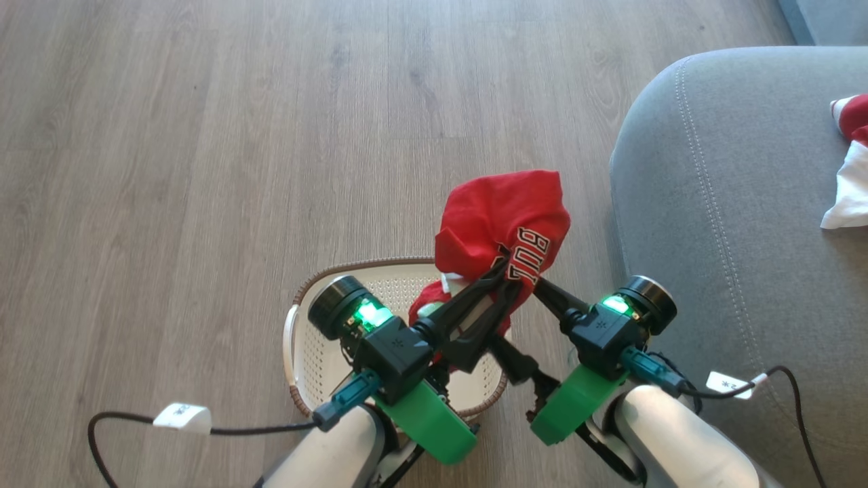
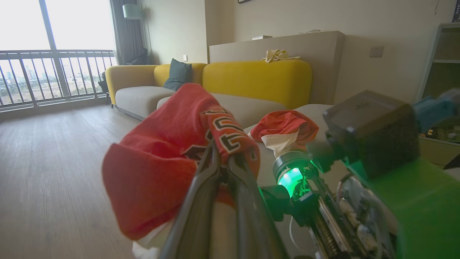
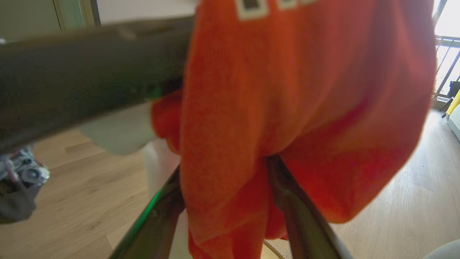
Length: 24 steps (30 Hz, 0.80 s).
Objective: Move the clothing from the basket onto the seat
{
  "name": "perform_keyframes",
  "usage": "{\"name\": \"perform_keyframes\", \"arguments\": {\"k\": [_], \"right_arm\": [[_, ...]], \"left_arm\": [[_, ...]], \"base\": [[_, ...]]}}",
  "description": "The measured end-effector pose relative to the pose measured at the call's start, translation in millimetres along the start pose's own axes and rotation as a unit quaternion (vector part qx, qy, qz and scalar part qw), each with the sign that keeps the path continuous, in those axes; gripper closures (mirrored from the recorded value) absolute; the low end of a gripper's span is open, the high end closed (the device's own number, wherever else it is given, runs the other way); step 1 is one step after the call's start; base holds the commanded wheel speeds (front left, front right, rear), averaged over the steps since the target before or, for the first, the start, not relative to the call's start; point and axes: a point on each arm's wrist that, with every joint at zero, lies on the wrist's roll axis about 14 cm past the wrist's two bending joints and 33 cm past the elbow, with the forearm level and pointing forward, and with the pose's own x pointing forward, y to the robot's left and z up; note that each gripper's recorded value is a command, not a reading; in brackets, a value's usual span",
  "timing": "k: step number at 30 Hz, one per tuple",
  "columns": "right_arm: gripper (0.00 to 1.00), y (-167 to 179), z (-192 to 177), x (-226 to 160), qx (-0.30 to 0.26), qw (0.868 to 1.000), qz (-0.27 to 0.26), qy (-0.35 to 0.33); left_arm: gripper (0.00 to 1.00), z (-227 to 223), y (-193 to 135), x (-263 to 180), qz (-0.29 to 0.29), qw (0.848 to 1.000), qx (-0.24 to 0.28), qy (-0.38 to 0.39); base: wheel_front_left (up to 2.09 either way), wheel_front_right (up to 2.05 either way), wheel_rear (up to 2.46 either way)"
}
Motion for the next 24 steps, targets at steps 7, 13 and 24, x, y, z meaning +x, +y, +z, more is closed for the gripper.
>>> {"name": "perform_keyframes", "arguments": {"k": [7, 13, 24], "right_arm": [[1.00, -13.9, 4.6, 2.3, 0.008, 1.000, -0.028, -0.009], [1.00, -27.4, 9.2, 1.4, 0.011, 0.998, -0.054, -0.018], [1.00, -44.5, 21.1, 0.7, 0.010, 0.996, -0.085, -0.039]], "left_arm": [[1.00, 0.1, -2.6, 0.4, -0.004, 1.000, 0.000, 0.000], [1.00, -1.3, -2.7, 1.0, -0.005, 1.000, -0.002, 0.001], [0.00, -5.9, 2.5, 0.5, 0.002, 1.000, -0.004, 0.007]], "base": [[0.00, 0.00, 0.00], [0.00, 0.00, 0.00], [0.00, 0.00, 0.00]]}}
